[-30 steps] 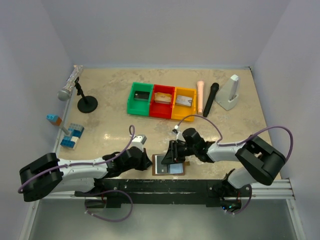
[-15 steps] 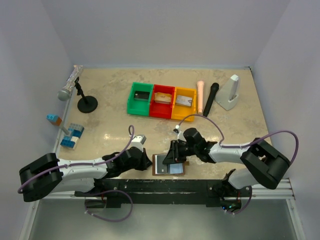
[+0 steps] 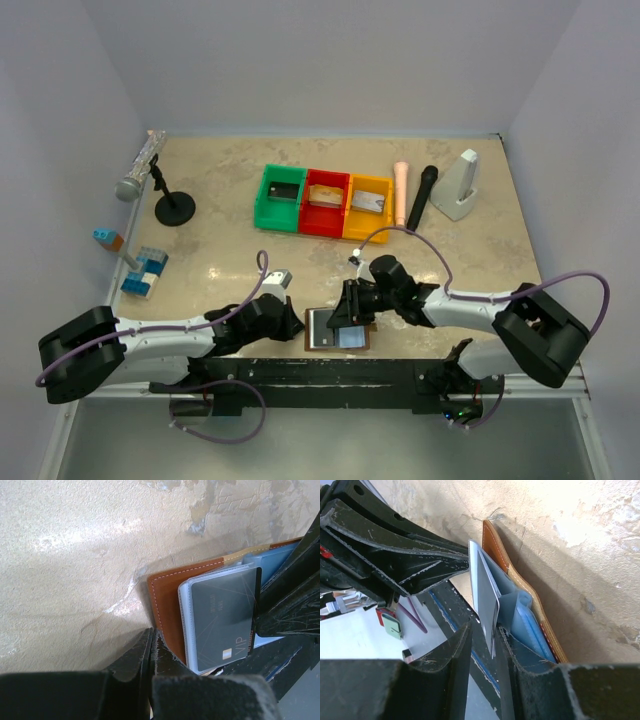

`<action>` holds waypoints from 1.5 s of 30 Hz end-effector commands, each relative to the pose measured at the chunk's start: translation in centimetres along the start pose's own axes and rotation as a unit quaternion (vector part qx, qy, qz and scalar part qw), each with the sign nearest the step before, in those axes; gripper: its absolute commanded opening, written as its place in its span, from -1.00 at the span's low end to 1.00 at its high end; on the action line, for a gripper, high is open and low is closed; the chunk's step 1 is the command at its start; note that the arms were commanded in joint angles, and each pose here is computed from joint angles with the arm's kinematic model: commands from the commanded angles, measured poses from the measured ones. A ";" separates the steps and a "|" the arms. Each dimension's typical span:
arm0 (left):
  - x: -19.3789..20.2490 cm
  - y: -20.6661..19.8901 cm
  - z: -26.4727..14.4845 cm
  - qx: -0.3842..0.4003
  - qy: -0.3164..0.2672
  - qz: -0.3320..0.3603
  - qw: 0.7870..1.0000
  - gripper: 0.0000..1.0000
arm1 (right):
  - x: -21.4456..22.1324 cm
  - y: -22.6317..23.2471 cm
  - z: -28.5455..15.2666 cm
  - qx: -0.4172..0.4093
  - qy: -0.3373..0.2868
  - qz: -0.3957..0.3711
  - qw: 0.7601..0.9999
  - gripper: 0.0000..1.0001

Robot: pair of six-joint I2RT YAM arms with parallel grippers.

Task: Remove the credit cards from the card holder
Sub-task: Remove the credit card from the card holder.

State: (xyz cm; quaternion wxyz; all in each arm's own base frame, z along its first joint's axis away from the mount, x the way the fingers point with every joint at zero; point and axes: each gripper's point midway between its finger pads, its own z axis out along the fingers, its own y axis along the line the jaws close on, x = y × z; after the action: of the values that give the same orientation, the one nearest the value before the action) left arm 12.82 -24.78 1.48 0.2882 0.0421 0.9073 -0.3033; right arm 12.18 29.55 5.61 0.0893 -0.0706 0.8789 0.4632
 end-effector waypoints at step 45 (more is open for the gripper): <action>-3.9 -4.5 -3.3 0.104 -0.070 0.067 0.990 -1.00 | -0.9 -1.0 2.3 0.015 0.016 0.011 1.000 -0.20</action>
State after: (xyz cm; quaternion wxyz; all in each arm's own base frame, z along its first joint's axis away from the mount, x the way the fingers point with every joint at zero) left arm 12.78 -24.54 6.44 0.3526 0.0965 0.8592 -0.3580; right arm 12.64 30.16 3.17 0.0572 -0.0605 0.8950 0.4383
